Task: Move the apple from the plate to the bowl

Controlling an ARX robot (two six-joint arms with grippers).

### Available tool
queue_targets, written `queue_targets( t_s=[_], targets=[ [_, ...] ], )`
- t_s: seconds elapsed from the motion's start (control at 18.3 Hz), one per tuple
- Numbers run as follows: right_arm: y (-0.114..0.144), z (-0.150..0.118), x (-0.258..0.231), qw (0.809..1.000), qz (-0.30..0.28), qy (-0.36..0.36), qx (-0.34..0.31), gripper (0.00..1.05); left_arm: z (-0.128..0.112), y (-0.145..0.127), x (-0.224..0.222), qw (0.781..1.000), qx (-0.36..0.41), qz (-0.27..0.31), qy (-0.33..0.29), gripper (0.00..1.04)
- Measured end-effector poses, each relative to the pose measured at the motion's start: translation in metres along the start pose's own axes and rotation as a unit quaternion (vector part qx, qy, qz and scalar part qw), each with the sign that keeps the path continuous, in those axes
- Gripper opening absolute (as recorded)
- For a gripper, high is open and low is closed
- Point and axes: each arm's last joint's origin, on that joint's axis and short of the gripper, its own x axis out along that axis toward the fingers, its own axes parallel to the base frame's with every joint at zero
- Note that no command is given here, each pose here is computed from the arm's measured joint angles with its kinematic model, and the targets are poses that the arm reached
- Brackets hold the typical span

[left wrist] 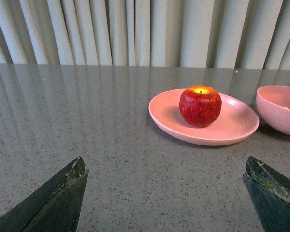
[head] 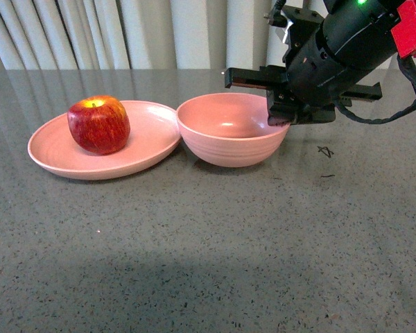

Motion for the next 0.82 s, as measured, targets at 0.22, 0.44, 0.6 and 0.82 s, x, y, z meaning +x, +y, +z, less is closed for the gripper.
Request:
queue_targets(
  t_s=[0.22, 0.44, 0.6, 0.82],
  targets=[
    [-0.0002, 0.0000, 0.0000, 1.000, -0.003, -0.001, 0.000, 0.03, 0.0000, 0.0000, 0.0000, 1.000, 0.000, 0.000, 0.000, 0.98],
    [-0.0004, -0.0006, 0.0001, 1.000, -0.004, 0.002, 0.005, 0.13, 0.0000, 0.0000, 0.0000, 1.000, 0.000, 0.000, 0.000, 0.98],
    [0.0002, -0.0007, 0.0001, 1.000, -0.002, 0.002, 0.007, 0.44, 0.0000, 0.0000, 0.0000, 1.000, 0.000, 0.000, 0.000, 0.98],
    [0.0026, -0.0013, 0.0002, 1.000, 0.004, 0.004, 0.005, 0.85, 0.0000, 0.0000, 0.0000, 1.000, 0.000, 0.000, 0.000, 0.98]
  ],
)
